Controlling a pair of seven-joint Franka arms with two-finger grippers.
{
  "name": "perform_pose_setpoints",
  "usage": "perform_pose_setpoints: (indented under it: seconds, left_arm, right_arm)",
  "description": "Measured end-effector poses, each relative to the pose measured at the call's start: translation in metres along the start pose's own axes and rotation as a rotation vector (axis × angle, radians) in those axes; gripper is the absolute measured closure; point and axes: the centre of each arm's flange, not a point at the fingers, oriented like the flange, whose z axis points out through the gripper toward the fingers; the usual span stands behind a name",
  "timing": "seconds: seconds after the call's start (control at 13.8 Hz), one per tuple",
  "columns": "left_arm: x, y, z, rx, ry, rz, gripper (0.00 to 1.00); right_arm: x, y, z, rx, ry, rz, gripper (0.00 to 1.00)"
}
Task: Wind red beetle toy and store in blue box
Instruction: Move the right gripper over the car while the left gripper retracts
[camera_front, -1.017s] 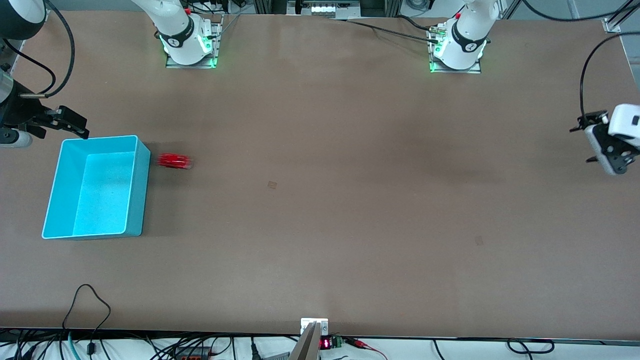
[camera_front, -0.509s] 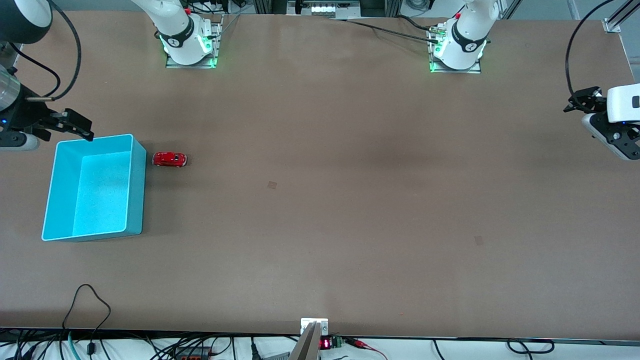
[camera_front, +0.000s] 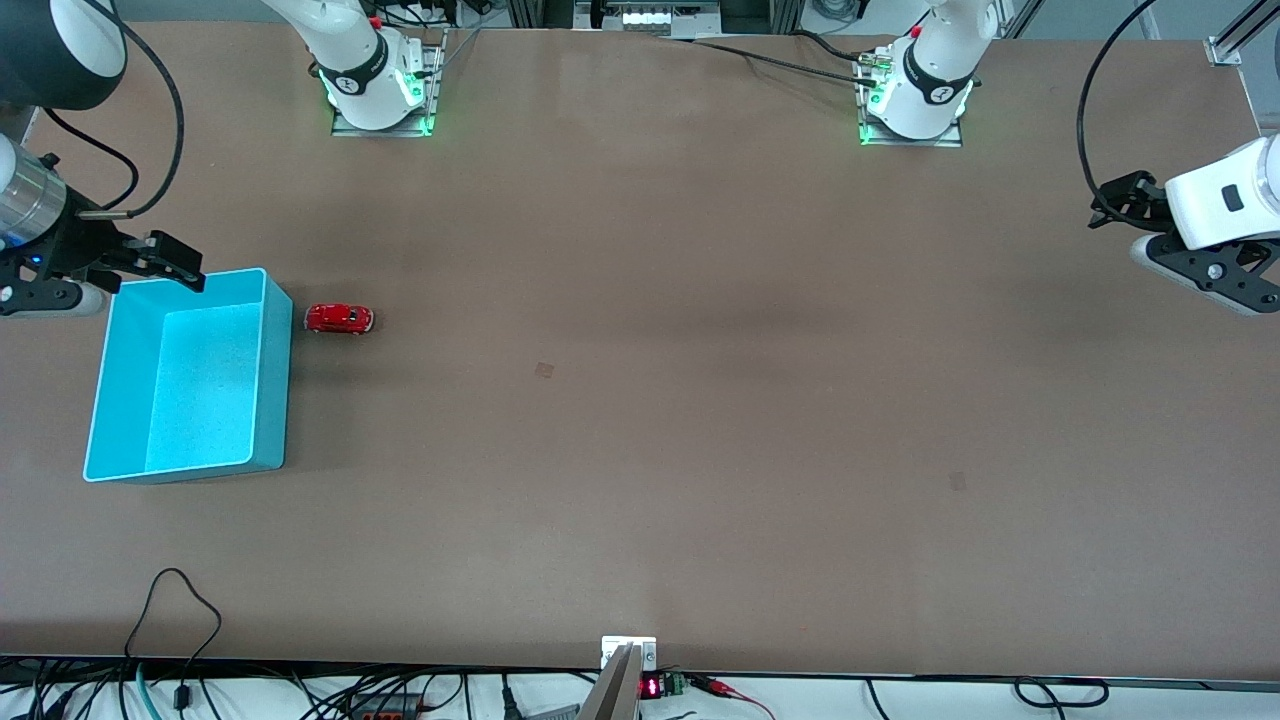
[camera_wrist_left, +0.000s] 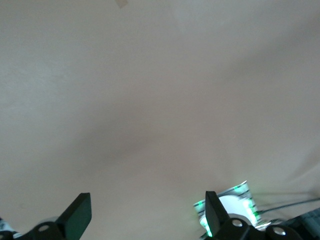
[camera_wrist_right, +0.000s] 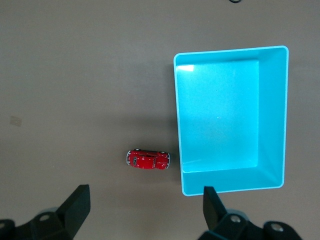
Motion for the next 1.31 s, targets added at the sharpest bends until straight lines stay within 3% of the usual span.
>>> perform_pose_setpoints:
  seconds: [0.22,0.44,0.58,0.73,0.94,1.16,1.31]
  left_arm:
    - [0.011,0.028,-0.010,-0.014,0.041,-0.216,0.00]
    - [0.022,0.037,-0.026,-0.039,0.204,-0.450,0.00]
    - [0.015,0.018,-0.028,-0.049,0.278,-0.514,0.00]
    - [0.006,0.018,-0.031,-0.045,0.263,-0.521,0.00]
    - [0.000,0.035,-0.039,-0.035,0.223,-0.499,0.00]
    - [-0.001,0.041,-0.042,-0.028,0.217,-0.490,0.00]
    - [-0.001,0.043,-0.042,-0.027,0.216,-0.487,0.00]
  right_arm:
    - [0.005,-0.032,0.010,-0.002,-0.017,-0.055,0.00]
    - [0.015,-0.045,0.026,-0.005,-0.014,-0.076,0.00]
    - [0.029,-0.048,0.044,0.004,0.005,-0.102,0.00]
    - [0.036,-0.050,0.074,0.009,-0.013,-0.155,0.00]
    - [0.024,-0.052,0.137,0.018,-0.095,-0.248,0.00]
    - [0.002,-0.054,0.188,0.044,-0.153,-0.504,0.00]
    - [-0.009,-0.048,0.212,0.067,-0.160,-0.705,0.00]
